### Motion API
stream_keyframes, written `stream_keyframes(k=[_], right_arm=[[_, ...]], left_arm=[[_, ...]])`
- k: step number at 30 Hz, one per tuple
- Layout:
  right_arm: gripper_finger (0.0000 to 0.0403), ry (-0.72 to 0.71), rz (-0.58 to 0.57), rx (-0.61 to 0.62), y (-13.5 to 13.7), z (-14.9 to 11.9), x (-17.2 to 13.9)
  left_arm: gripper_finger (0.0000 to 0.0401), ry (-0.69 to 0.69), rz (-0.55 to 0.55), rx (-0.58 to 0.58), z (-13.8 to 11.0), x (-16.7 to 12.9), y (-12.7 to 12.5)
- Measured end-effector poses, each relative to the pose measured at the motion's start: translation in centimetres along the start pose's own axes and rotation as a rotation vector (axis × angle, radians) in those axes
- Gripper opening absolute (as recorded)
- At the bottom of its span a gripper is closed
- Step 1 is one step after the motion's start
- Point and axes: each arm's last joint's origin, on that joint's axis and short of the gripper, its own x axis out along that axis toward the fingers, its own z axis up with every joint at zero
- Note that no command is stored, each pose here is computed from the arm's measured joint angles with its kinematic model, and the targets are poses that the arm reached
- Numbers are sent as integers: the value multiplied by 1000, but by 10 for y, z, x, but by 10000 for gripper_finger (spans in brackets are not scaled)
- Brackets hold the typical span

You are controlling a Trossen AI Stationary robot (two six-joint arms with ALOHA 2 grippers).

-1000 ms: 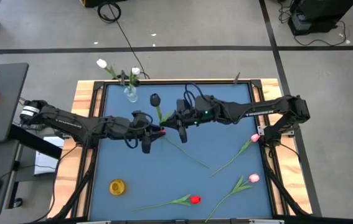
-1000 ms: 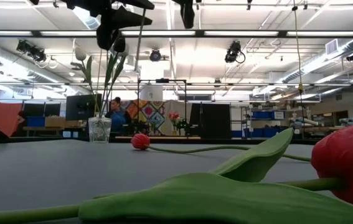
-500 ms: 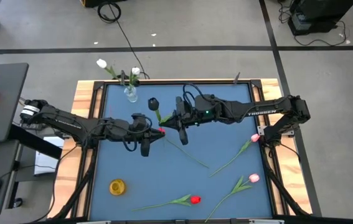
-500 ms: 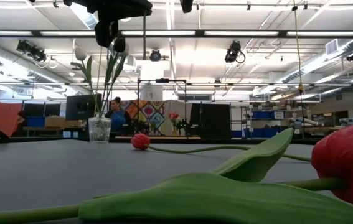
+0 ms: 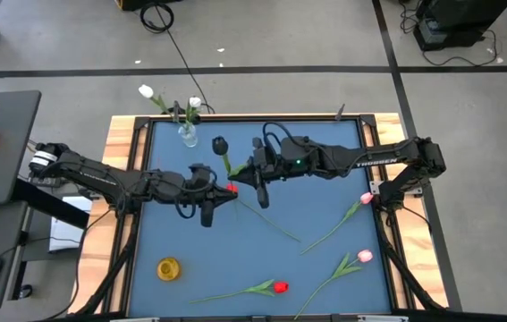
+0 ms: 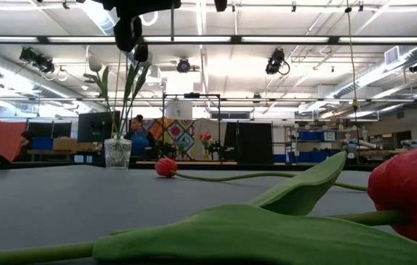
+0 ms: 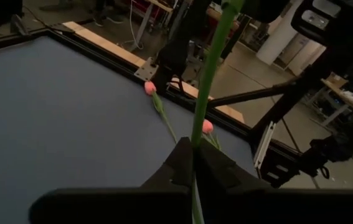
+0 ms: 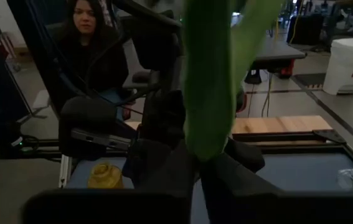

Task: Sort flowers into vase by color
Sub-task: Put the black tulip into the transparent flower vase

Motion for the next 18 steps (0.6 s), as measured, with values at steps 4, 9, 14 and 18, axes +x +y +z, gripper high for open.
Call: stream_keyframes(k=[4, 9, 14, 18], right_arm=[[109, 2, 20, 27, -1, 1, -2], [191, 19, 41, 125, -7, 0, -1], [200, 19, 21, 141, -7, -1, 0], [169, 20, 12, 178, -10, -1, -1]], left_arm=[[8, -2, -1, 16, 0, 0, 0], [8, -1, 4, 20, 0, 0, 0], [7, 1, 5, 22, 0, 0, 0], [7, 0, 5, 28, 0, 0, 0]])
